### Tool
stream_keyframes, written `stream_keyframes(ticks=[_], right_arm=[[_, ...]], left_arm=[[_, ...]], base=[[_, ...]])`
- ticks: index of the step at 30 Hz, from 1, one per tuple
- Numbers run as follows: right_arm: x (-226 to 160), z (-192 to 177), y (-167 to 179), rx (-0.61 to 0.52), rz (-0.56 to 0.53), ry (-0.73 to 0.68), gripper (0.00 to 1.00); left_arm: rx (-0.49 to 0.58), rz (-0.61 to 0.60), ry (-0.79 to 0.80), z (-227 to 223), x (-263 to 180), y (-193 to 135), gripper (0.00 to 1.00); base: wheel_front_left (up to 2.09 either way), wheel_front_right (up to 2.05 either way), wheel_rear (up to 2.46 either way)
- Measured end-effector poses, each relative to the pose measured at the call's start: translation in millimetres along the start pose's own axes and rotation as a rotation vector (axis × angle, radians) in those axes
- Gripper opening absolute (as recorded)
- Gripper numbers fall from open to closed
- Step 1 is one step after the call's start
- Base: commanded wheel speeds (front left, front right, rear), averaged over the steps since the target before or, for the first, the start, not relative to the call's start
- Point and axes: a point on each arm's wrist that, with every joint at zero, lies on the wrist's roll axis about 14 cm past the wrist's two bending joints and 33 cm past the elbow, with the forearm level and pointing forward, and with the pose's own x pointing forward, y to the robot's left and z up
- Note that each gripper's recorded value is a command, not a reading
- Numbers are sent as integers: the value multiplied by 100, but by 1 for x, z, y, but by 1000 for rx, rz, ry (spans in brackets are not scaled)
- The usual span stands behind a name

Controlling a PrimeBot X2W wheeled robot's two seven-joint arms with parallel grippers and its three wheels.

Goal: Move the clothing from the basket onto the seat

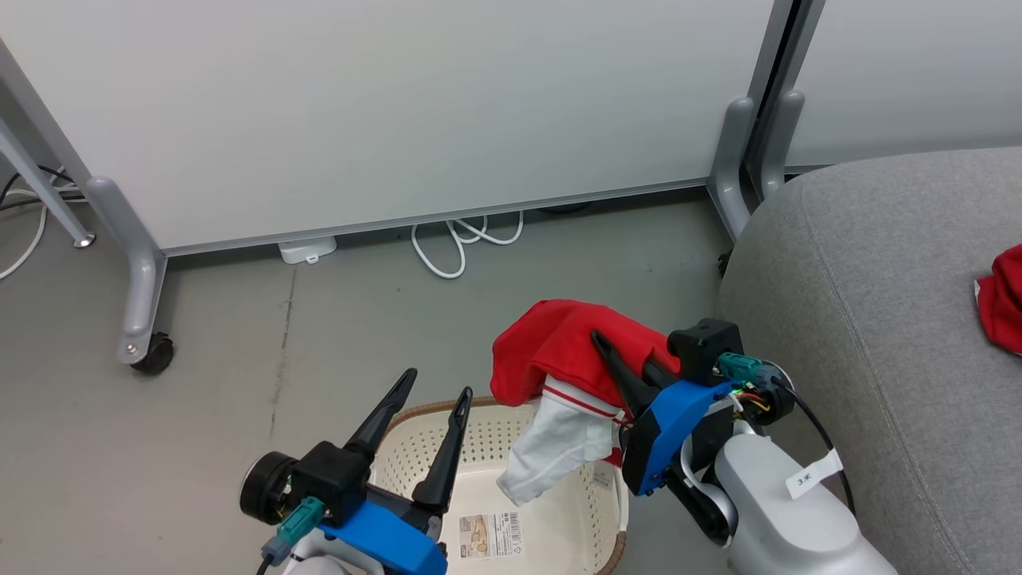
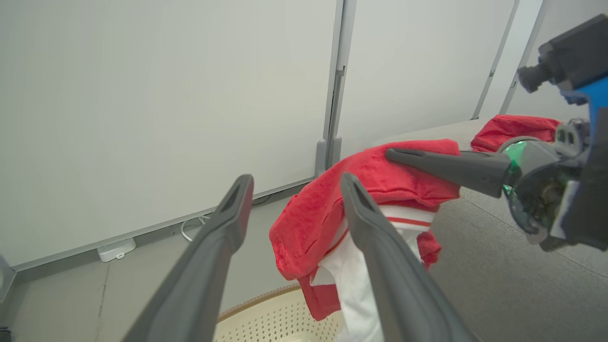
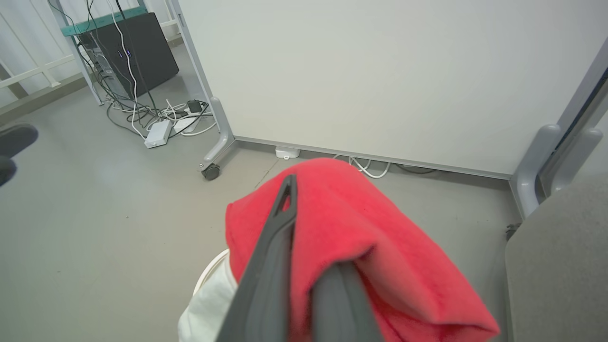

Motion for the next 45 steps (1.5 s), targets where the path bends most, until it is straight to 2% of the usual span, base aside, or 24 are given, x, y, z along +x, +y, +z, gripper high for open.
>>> stream_keyframes(ticks=[9, 19, 33, 45], right_arm=[[-2, 0, -5, 3, -16, -2, 0], [-9, -1, -18, 11, -53, 0, 0], [-43, -3, -58, 36, -186, -11, 0], [-97, -7, -109, 60, -377, -26, 0]], left_arm=[[-23, 22, -8, -2, 1, -2, 100], [-24, -22, 5, -7, 9, -14, 100], [-34, -170, 25, -14, 35, -50, 100], [-51, -333, 53, -25, 60, -97, 100]], base=[[0, 0, 0], [0, 0, 0], [0, 0, 0], [0, 0, 0]])
